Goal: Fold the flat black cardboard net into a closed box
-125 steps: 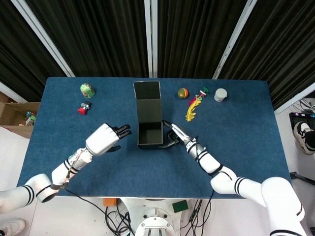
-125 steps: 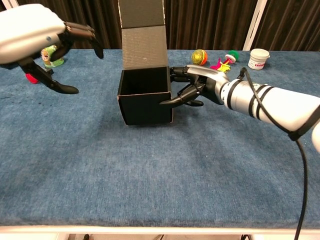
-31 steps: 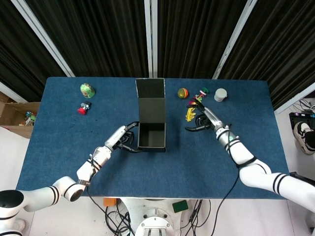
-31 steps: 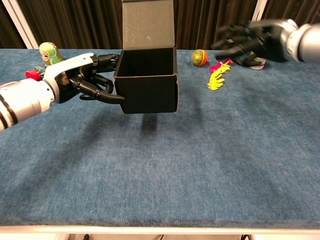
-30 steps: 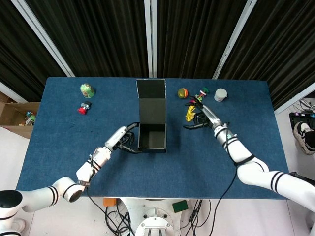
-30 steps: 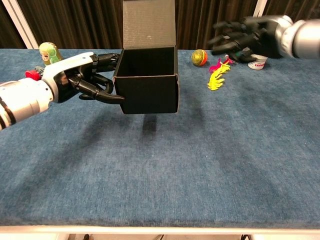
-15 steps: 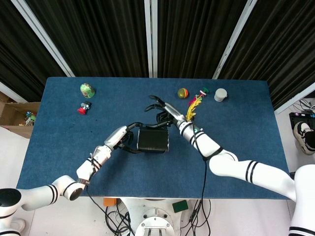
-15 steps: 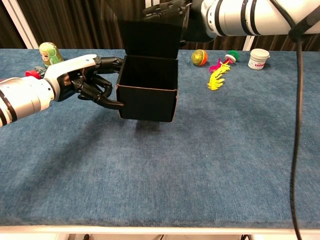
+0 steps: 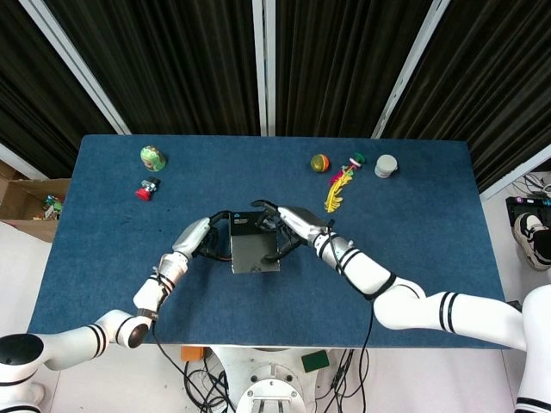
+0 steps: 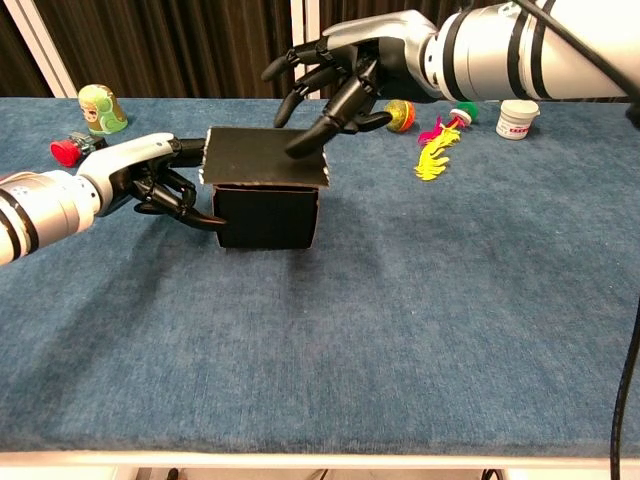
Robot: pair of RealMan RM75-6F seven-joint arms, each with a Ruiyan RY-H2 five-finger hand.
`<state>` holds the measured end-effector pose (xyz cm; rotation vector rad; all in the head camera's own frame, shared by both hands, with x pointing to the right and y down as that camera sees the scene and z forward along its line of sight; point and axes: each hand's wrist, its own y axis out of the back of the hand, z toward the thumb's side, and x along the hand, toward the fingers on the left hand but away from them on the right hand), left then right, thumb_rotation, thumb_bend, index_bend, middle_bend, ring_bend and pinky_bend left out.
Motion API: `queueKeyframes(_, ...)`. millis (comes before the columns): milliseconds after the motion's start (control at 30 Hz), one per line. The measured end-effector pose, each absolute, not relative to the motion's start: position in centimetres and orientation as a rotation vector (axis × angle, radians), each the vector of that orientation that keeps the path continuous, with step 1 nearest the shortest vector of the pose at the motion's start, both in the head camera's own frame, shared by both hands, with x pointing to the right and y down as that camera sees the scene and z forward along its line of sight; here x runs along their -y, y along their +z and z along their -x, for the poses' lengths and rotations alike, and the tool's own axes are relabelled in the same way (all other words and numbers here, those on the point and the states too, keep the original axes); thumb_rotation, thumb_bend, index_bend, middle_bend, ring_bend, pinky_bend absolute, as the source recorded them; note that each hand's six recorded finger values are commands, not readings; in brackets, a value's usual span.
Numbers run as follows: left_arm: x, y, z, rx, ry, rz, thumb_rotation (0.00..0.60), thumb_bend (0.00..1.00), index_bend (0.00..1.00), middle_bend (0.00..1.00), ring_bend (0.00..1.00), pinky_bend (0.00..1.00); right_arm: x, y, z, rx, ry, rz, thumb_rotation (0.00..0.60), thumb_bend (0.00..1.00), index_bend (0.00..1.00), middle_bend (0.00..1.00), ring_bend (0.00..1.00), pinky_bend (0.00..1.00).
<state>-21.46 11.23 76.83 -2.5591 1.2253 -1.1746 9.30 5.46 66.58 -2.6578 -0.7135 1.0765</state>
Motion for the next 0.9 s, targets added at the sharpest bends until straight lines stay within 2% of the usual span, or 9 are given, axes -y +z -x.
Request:
queueKeyframes(133,-11.5,77.0,21.6,-1.212,-1.215,2.540,0.600,0.00,0.31,0.36,0.73,0.99,-5.5,66.9,-9.5,0.669,1.106,2.505,0.600,0.00,0.19,0.32,0.77,1.00)
queueKeyframes(367,-12.0,76.8,21.6,-1.182,-1.261,2.495,0.590,0.00,0.25,0.33,0.73,0.99,-5.8,67.4,-8.7,0.695,1.179,2.494,0.600,0.00,0.21,0.32,0.77,1.00)
queueKeyframes(600,-12.2,76.5,21.4,-1.183,-1.305,2.464,0.460,0.00,0.23,0.33,0.73,0.99,-6.3,67.2,-6.8,0.663,1.145,2.433,0.600,0.00,0.23,0.34,0.77,1.00)
queueKeyframes(667,-12.2,76.4,21.3,-1.178,-1.315,2.454,0.425,0.00,0.17,0.30,0.73,0.99,-6.4,67.1,-6.3,0.647,1.137,2.396,0.600,0.00,0.24,0.34,0.77,1.00)
queueKeyframes(767,-12.3,76.2,21.2,-1.152,-1.337,2.442,0.342,0.00,0.06,0.25,0.73,0.99,-6.6,67.1,-5.7,0.632,1.127,2.316,0.600,0.00,0.25,0.35,0.77,1.00)
queueKeyframes(900,-12.3,75.6,21.4,-1.091,-1.362,2.416,0.303,0.00,0.03,0.22,0.72,0.99,-7.2,67.2,-4.9,0.622,1.119,2.222,0.600,0.00,0.27,0.36,0.77,1.00)
